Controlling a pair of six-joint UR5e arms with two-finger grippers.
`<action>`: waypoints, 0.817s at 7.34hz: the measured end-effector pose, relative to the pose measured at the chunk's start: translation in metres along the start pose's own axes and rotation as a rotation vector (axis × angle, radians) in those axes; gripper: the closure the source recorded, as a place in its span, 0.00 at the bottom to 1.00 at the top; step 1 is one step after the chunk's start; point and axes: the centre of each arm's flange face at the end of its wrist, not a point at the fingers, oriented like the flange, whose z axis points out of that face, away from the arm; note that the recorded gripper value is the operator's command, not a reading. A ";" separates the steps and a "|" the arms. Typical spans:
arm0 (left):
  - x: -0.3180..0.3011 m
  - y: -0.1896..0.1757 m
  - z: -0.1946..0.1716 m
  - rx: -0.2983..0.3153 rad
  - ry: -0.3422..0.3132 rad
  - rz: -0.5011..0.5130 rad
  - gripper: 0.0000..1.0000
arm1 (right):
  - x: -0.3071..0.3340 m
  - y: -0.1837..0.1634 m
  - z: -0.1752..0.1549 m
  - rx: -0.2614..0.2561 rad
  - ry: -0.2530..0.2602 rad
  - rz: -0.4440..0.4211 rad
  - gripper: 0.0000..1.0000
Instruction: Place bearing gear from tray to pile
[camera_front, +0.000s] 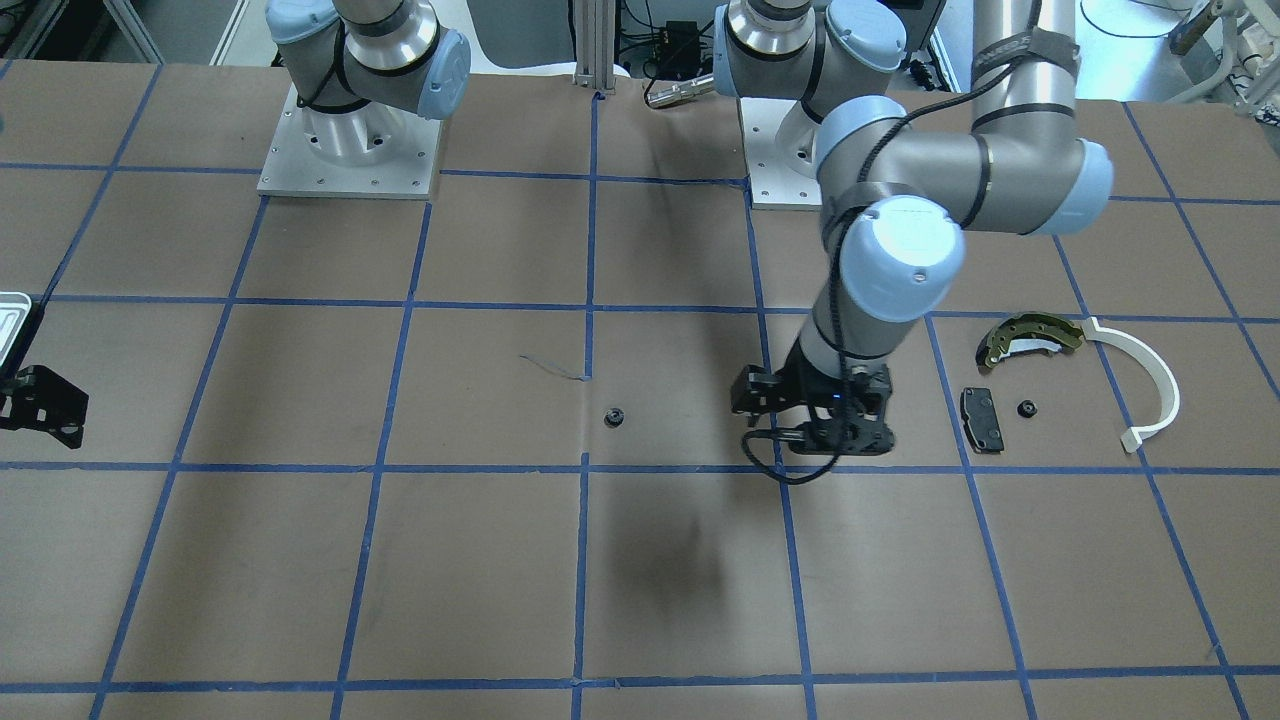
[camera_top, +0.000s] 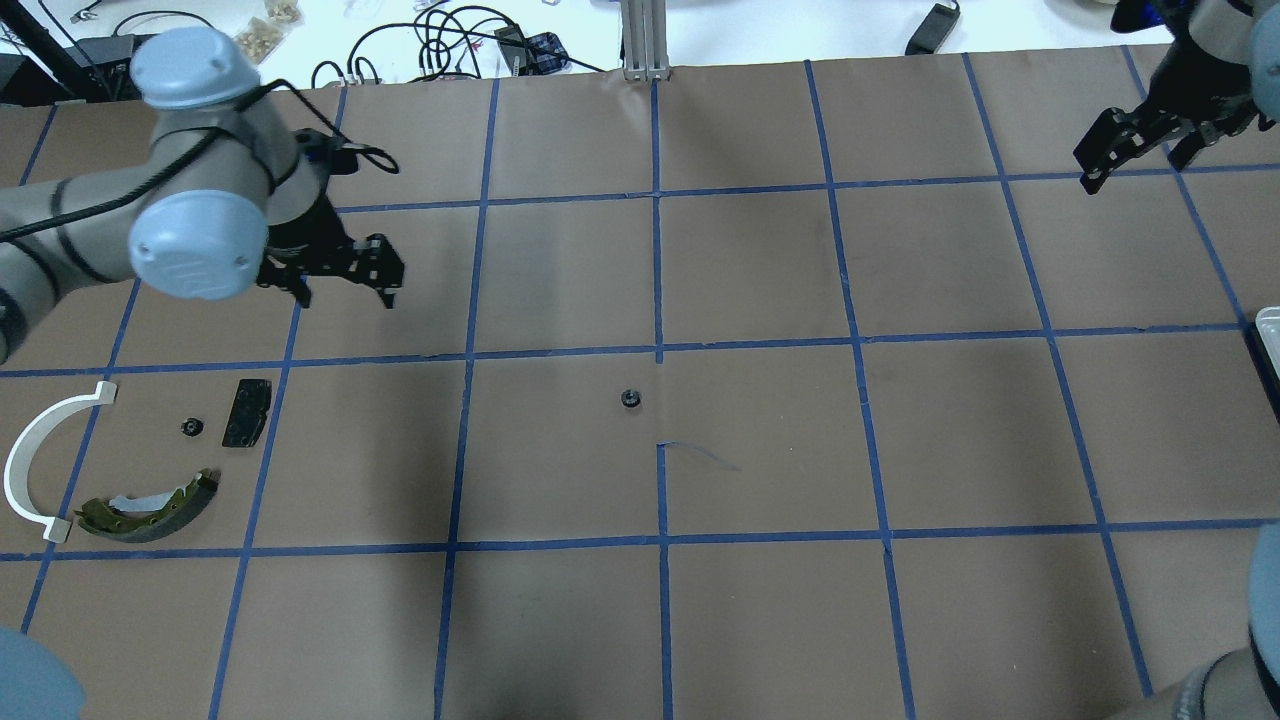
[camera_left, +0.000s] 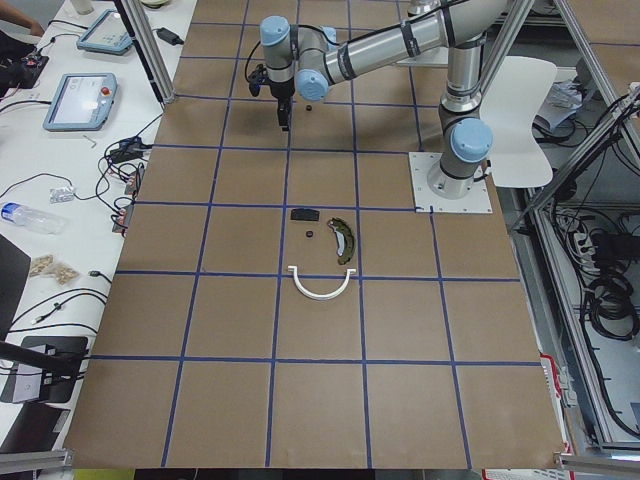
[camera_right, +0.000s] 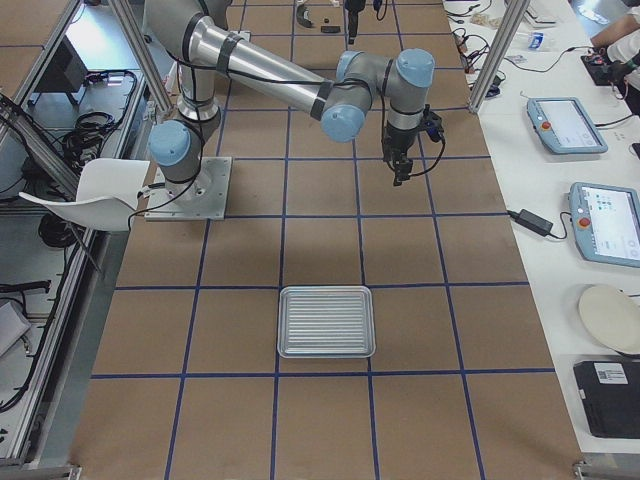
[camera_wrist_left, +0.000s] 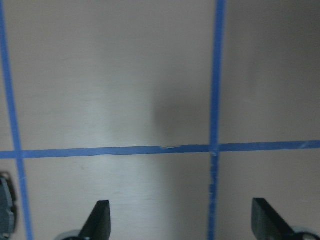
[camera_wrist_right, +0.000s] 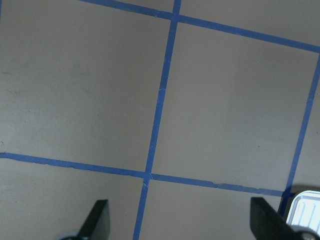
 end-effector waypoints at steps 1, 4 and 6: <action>0.043 0.012 0.008 -0.002 0.003 0.008 0.00 | 0.000 0.001 0.000 -0.002 -0.001 0.000 0.00; 0.109 0.035 0.041 -0.047 0.040 0.022 0.00 | -0.001 0.001 0.001 -0.003 -0.002 -0.001 0.00; 0.128 0.034 0.065 -0.057 0.066 0.015 0.00 | 0.000 0.001 0.001 0.001 -0.001 -0.001 0.00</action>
